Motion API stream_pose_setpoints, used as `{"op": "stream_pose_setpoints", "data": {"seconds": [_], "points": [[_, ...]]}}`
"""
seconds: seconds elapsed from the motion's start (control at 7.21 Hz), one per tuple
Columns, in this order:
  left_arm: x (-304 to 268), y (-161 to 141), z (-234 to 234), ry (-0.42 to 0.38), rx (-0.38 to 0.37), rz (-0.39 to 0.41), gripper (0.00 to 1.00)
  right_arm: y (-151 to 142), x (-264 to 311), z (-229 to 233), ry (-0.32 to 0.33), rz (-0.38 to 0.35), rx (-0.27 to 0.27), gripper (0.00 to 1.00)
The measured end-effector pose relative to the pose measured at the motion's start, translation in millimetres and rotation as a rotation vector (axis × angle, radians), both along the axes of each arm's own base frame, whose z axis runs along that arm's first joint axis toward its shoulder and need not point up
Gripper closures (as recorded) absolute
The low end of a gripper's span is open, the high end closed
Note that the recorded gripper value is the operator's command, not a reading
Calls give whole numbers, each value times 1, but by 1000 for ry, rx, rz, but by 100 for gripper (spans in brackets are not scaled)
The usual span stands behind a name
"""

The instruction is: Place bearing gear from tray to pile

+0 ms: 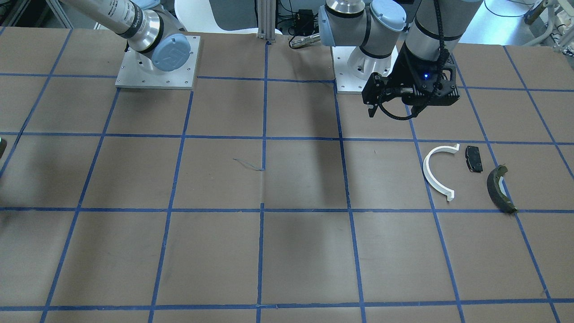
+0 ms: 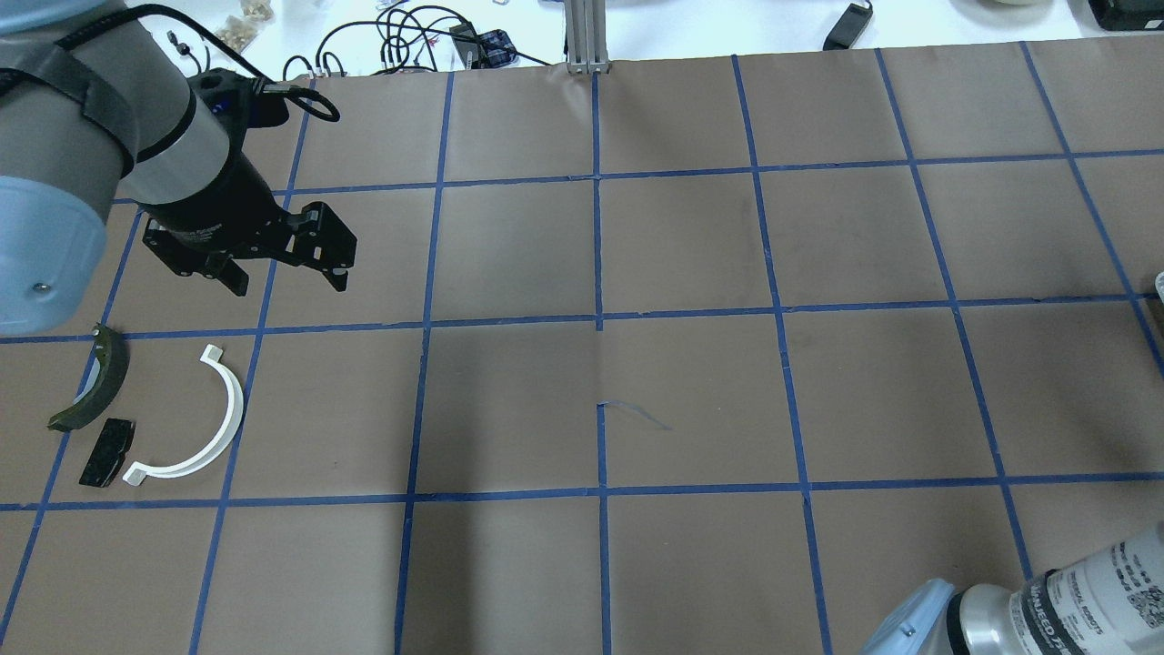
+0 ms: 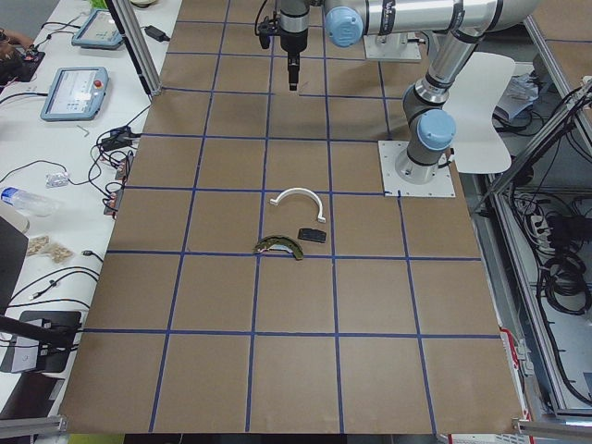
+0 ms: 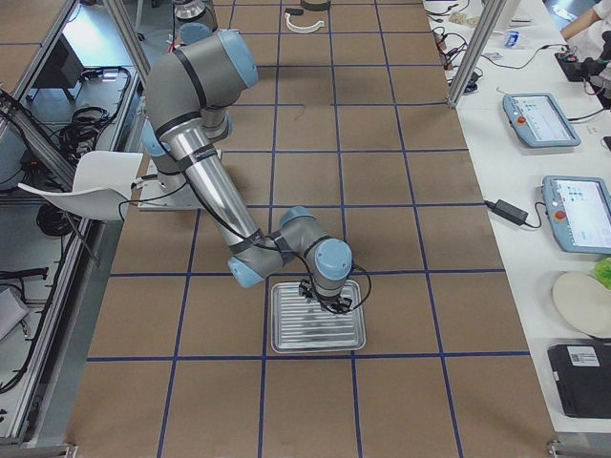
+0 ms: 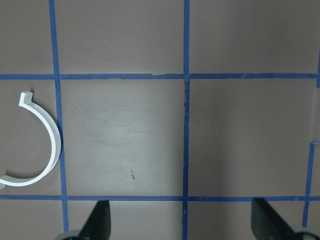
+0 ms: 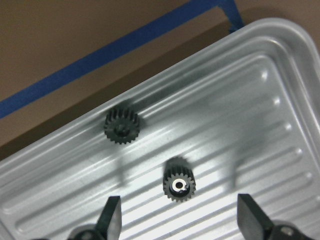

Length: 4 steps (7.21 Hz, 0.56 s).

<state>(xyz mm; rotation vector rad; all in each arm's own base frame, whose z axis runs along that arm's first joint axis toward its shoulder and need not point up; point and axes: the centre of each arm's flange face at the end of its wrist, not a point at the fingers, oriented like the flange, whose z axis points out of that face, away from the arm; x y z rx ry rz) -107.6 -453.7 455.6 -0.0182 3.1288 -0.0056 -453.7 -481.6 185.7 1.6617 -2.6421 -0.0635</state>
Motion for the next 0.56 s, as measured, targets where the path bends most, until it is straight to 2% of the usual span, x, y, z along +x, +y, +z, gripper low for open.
{"op": "stream_pose_setpoints", "data": {"seconds": [0.14,0.28,0.42,0.56], "points": [[0,1,-2,0,2,-1,0,2,2,-4,-12,-3,4,49],[0,2,-4,-2,-5,-1,0,6,6,-10,-23,-4,8,69],[1,2,-8,-5,-14,0,0,8,9,-13,-27,-6,9,79],[1,5,-12,-9,-20,1,0,9,10,-12,-26,-8,9,83]]}}
